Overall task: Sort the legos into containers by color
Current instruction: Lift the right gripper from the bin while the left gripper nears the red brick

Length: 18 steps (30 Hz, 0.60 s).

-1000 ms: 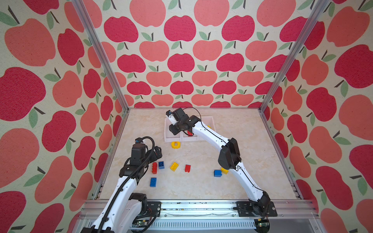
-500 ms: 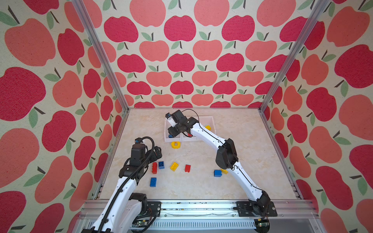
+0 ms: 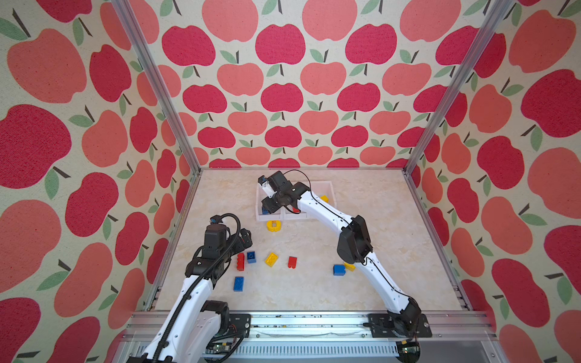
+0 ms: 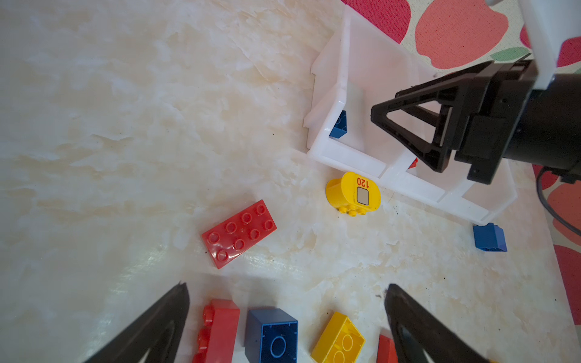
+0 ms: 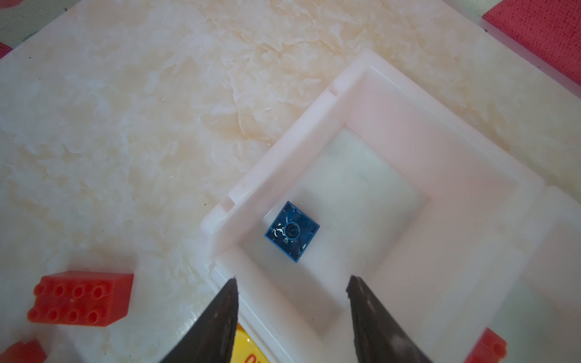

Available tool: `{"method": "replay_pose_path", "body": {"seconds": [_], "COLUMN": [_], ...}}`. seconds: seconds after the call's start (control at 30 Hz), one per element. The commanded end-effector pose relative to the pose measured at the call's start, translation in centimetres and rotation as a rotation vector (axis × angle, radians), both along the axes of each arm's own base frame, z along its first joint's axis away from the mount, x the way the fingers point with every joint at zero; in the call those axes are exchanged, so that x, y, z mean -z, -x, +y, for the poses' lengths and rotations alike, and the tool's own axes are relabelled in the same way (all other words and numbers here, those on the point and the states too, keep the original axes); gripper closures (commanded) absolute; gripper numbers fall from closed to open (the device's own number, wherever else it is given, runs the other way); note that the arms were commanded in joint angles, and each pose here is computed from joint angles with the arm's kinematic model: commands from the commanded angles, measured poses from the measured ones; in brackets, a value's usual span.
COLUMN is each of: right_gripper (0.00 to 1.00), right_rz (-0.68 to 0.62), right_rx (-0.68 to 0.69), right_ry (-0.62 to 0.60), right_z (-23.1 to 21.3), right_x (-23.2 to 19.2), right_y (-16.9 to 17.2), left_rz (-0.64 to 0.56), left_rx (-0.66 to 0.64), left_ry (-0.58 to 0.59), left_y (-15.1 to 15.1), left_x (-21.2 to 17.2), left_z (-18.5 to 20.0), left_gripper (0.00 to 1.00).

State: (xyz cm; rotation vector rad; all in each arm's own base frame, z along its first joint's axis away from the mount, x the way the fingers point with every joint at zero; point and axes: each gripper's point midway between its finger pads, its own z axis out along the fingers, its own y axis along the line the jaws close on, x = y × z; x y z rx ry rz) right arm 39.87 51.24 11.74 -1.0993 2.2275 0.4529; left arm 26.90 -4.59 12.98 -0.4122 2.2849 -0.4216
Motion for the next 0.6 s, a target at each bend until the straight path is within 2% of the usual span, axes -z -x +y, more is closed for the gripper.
{"method": "replay_pose_path", "body": {"seconds": [0.0, 0.27, 0.57], "right_gripper": [0.4, 0.29, 0.17], "right_rz": [-0.032, -0.009, 0.064], "right_rx": [-0.003, 0.017, 0.066], "right_ry": [-0.064, -0.077, -0.025], "right_z": [-0.3, -3.6, -10.1], "right_x": [-5.1, -7.1, -6.4], "right_y": [1.0, 3.8, 8.7], "left_rz": [0.008, 0.107, 0.343], "left_rx": [-0.025, -0.037, -0.123], "left_ry": [-0.003, -0.038, -0.031], "left_y": [-0.2, -0.3, -0.2], "left_x": [-0.9, 0.0, 2.1], "left_z": [0.4, 0.8, 1.2], "left_gripper": [0.01, 0.01, 0.01]}}
